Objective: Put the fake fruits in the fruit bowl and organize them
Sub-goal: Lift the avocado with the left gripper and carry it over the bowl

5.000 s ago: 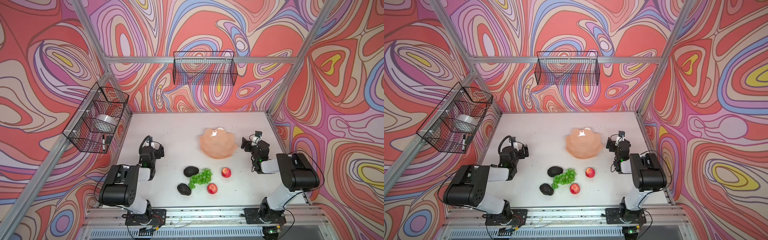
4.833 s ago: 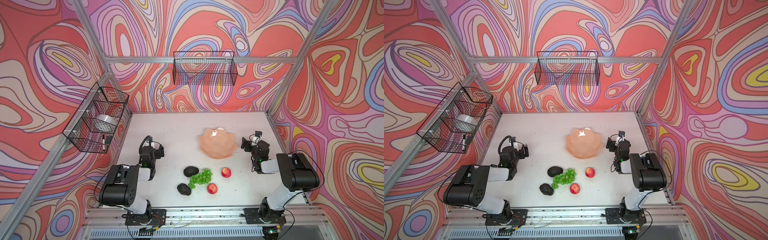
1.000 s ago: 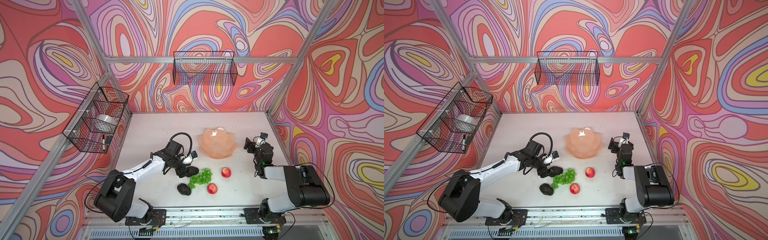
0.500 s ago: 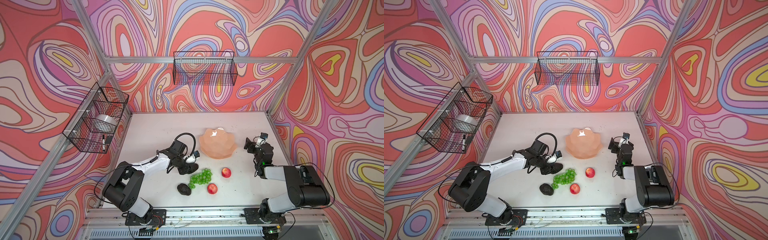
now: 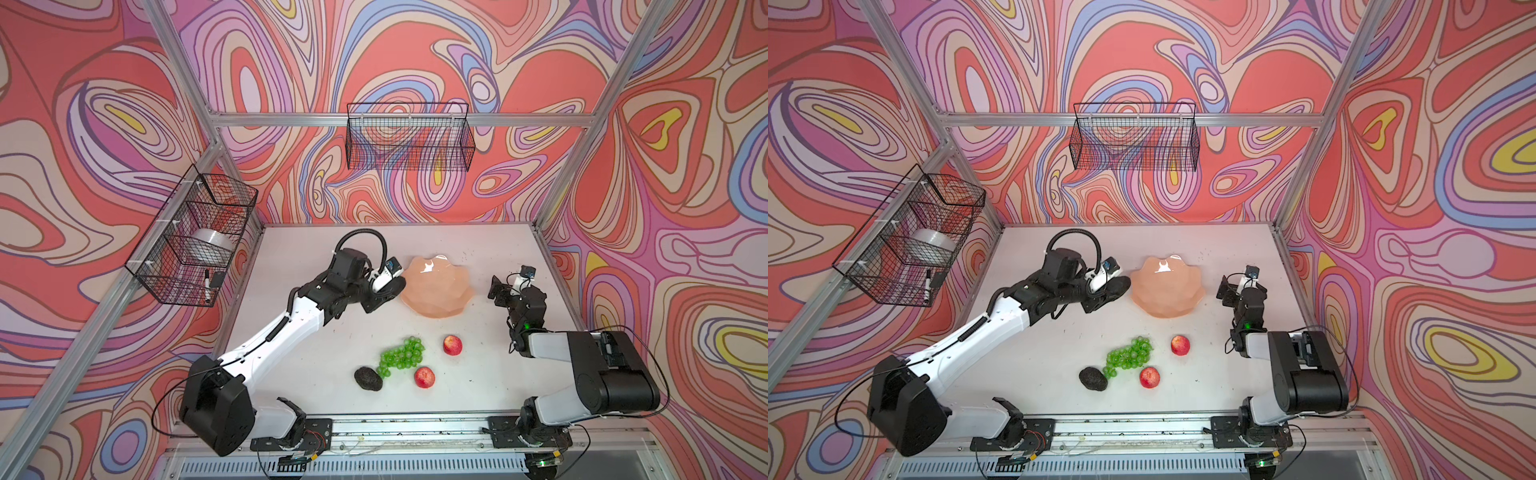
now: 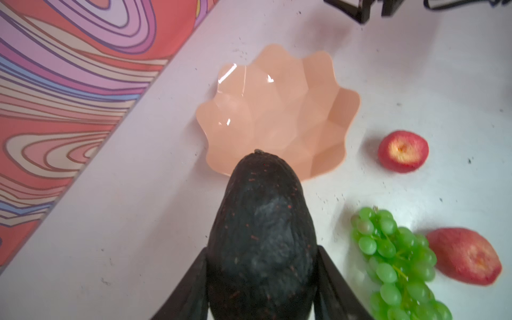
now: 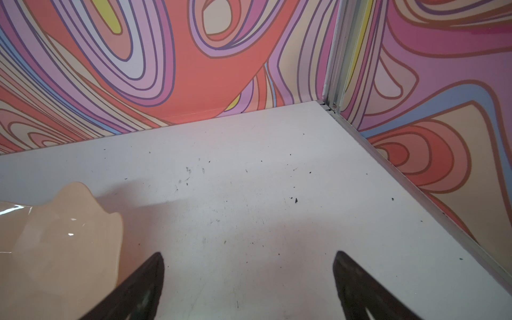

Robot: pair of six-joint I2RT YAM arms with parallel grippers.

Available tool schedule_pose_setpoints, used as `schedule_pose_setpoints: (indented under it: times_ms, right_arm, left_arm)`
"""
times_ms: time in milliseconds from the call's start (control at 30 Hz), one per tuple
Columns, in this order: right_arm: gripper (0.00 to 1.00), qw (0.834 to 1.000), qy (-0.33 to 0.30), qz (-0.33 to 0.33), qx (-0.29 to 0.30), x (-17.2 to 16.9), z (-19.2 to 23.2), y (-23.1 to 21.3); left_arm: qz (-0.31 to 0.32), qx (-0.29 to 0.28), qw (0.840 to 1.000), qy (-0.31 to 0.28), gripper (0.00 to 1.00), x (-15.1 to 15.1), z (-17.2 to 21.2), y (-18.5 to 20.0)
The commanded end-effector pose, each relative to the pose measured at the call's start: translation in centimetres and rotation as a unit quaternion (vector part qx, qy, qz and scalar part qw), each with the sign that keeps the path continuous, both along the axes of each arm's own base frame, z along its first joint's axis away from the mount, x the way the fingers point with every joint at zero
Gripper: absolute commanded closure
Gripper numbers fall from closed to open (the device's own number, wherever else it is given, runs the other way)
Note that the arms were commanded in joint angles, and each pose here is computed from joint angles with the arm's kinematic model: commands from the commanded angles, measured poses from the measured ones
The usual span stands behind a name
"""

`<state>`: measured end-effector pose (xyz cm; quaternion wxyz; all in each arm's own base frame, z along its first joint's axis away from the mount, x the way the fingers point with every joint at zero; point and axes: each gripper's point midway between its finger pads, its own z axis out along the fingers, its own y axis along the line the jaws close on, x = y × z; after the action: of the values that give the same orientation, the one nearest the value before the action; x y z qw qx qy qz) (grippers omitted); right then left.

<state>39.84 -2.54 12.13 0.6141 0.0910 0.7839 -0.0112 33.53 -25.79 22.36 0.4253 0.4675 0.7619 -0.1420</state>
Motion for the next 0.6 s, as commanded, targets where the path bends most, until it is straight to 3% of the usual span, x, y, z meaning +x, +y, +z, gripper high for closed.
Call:
schedule_pose_setpoints:
  times_ms: [0, 233, 567]
  right_arm:
    - [0.02, 1.000, -0.010, -0.006, 0.005, 0.1, 0.5, -0.1]
    - [0.02, 1.000, -0.018, -0.010, 0.010, -0.5, 0.7, -0.2]
    - [0.02, 1.000, -0.019, -0.007, 0.015, -0.6, 0.8, -0.1]
  left_arm:
    - [0.006, 0.003, 1.000, 0.011, 0.54, 2.7, -1.4, -3.4]
    - [-0.004, 0.029, 0.999, 0.031, 0.54, 6.1, -5.6, -9.5]
    - [0.051, 0.075, 0.995, 0.033, 0.50, 9.5, -11.5, -12.2]
